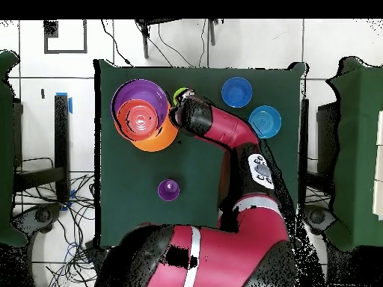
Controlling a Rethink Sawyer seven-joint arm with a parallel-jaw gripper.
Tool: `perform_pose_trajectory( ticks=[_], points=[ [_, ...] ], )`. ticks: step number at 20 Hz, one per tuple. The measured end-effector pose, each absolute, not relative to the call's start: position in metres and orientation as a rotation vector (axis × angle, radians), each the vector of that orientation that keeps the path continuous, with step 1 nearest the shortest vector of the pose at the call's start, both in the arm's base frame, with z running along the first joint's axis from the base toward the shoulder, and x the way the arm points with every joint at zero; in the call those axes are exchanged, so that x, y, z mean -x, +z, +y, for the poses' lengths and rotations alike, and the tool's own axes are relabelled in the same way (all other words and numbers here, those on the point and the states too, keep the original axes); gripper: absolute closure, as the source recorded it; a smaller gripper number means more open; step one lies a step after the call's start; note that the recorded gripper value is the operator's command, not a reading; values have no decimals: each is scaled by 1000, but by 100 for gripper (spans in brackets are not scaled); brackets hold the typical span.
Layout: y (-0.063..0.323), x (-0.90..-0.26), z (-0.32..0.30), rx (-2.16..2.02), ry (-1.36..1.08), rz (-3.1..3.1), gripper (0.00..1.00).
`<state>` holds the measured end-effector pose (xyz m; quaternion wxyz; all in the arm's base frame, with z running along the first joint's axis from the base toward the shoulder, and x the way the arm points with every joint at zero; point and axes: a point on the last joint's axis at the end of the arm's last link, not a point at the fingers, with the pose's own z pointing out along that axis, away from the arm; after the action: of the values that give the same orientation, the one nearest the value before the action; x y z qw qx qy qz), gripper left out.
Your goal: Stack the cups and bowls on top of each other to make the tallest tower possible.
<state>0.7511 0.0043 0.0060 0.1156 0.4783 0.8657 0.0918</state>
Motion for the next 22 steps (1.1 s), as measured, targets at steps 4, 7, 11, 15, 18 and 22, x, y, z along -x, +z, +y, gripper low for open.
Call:
perform_pose_trajectory(
  ticks=[4,7,11,15,18,22],
  points=[
    [-2,-747,6,-1407,266,2547,0],
    [-4,-746,8,-1404,262,2552,0],
    [-4,-745,12,-1394,255,2557,0],
    [-4,-745,17,-1382,249,2563,0],
    [-4,-744,20,-1374,242,2567,100],
    [-4,-743,20,-1370,234,2569,100]
  ],
)
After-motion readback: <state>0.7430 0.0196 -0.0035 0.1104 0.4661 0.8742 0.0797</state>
